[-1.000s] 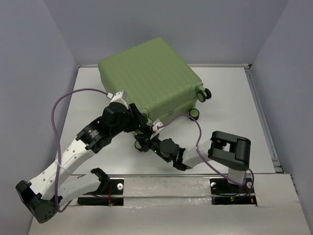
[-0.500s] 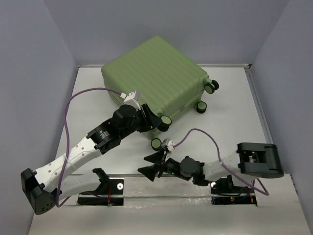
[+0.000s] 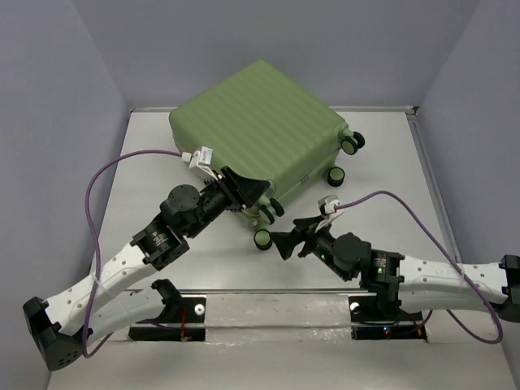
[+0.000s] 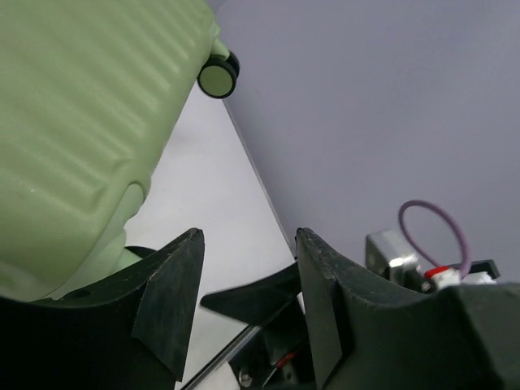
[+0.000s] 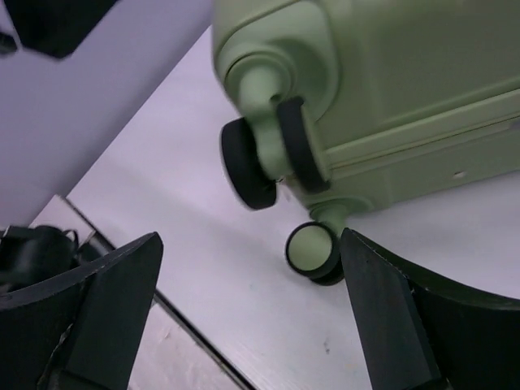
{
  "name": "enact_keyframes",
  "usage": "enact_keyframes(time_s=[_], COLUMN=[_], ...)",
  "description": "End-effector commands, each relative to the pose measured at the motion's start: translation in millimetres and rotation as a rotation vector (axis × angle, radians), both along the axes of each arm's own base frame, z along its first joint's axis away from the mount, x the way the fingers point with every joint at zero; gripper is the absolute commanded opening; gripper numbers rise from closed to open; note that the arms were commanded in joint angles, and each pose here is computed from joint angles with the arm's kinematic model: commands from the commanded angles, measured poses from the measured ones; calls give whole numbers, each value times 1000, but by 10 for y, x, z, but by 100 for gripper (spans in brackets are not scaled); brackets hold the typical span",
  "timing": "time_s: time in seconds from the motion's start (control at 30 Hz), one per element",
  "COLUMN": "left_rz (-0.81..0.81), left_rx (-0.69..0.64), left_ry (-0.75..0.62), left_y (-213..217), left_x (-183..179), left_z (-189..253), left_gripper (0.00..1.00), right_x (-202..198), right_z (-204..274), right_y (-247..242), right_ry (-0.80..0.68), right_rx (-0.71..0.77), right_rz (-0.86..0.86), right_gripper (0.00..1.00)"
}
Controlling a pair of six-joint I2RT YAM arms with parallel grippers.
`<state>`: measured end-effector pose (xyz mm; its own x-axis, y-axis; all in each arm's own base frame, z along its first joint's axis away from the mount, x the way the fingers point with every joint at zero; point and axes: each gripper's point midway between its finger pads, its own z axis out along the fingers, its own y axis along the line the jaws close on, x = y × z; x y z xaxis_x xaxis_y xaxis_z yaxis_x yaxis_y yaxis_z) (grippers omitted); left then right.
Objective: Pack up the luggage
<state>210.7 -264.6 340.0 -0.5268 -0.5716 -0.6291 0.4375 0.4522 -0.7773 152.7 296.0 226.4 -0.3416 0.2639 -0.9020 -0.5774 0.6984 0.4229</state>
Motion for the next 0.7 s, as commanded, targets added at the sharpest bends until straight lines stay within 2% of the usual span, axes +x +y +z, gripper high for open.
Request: enact_keyframes(time_s=[0.0,0.2,0.33,0.4,0.53,0.67], left_rz=[67,145,97,29,-12,-9], left_rx=[33,144,186,196,215,222], left_ry=[-54,9,42,45,81,119], left_y=[188,461,356,221,156,135], left_x=[11,-21,-40,-78,-124,-112], left_z=[24,-555,-789,-863,-1078,-1282], left_gripper=[60,54,51,42,16,10], right_x=[303,506,607,642,606,582], right_z=[104,304,383,405,480,533], right_y=[-232,-58,61,105,60,1], right_ry=[-9,-48,-49,-47,-66,-75], right_rx=[-73,-65,-24,-2,15,35], right_rz=[-96,-17,23,38,44,49], right_gripper=[97,100,100,100,100,100])
